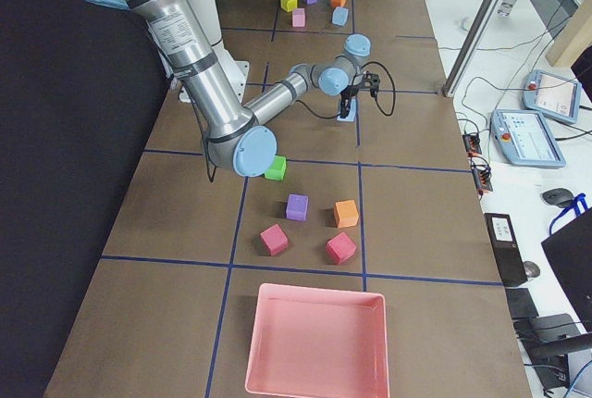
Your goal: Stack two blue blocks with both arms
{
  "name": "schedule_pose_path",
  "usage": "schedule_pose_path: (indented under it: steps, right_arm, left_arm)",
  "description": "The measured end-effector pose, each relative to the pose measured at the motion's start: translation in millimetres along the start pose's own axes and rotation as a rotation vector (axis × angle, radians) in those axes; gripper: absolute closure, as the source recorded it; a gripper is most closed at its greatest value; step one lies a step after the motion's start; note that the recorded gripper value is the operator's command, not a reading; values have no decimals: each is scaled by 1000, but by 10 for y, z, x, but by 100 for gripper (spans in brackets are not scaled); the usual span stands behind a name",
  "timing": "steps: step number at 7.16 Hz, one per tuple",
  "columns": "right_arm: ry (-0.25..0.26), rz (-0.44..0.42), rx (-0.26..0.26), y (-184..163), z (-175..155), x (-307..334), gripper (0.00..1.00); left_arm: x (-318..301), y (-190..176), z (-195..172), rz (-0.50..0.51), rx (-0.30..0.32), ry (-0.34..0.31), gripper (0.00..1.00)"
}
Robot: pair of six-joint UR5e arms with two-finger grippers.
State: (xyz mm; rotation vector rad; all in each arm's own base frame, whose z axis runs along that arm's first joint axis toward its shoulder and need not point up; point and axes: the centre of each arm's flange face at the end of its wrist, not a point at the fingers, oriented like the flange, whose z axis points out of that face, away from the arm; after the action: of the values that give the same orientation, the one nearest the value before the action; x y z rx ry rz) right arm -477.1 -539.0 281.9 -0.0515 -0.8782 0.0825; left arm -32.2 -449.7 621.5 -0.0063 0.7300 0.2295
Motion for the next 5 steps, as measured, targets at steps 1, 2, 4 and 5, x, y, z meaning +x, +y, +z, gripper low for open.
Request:
schedule_pose_path:
  steps: [1,2,4,5]
  right_arm:
    - [14,57,12,135,99,-601,76]
    - [40,100,26,238,271,-1151,75]
    - [84,118,39,430,558,-1713,16]
    - [97,110,45,506,646,-1791,1]
  left_arm:
    - [1,0,-1,0,0,0,0]
    - [0,0,-1,0,0,-1,0]
    - [-3,1,4,-1,-1,0,0]
    - [-4,1,4,-1,-1,0,0]
